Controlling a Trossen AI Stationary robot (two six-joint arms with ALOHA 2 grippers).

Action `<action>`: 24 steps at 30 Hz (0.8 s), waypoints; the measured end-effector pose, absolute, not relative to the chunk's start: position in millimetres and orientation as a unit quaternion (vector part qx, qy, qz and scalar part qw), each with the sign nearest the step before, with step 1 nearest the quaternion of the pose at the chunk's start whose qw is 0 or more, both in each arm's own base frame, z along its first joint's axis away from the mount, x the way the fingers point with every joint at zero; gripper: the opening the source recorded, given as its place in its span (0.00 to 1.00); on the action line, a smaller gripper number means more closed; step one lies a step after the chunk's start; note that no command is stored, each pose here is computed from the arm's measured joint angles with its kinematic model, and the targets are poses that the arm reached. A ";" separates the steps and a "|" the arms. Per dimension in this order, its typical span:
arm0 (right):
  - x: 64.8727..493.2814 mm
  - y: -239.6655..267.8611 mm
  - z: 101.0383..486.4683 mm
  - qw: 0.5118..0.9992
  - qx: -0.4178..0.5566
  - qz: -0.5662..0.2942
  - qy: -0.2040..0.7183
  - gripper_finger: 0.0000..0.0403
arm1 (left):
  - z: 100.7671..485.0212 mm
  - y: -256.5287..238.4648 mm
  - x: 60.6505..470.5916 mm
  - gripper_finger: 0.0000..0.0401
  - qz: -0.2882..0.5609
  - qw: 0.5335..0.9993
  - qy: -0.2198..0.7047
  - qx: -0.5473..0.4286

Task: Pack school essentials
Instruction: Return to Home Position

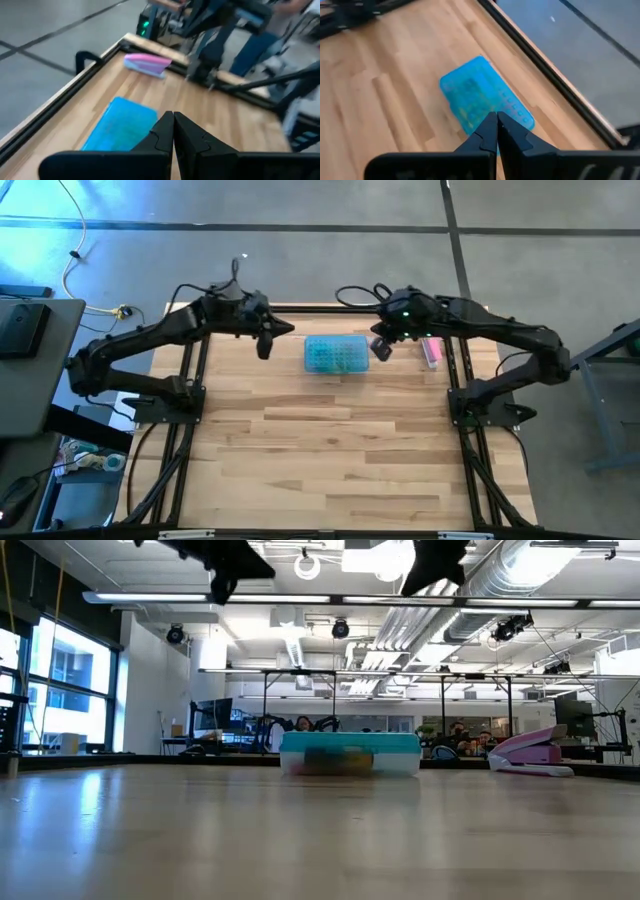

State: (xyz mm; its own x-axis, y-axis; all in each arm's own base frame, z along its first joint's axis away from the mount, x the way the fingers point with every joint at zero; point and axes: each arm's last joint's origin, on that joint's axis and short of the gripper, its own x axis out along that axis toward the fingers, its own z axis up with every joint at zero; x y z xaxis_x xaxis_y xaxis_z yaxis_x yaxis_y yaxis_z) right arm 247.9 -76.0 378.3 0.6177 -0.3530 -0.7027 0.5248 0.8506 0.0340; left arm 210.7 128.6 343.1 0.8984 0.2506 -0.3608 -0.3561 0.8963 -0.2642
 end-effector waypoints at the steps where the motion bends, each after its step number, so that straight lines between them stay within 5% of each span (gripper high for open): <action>1: 243.7 -74.3 382.1 0.897 0.112 -0.236 0.357 0.00 | 346.9 126.0 207.5 0.00 0.151 0.962 0.152 -0.169; 9: 206.5 -62.5 387.3 0.924 0.060 -0.196 0.321 0.00 | 368.1 93.7 187.1 0.00 0.064 0.977 0.109 -0.174; 24: 137.3 -34.9 313.5 0.973 0.118 -0.080 0.181 0.00 | 306.9 32.4 176.0 0.00 0.041 0.985 0.048 -0.162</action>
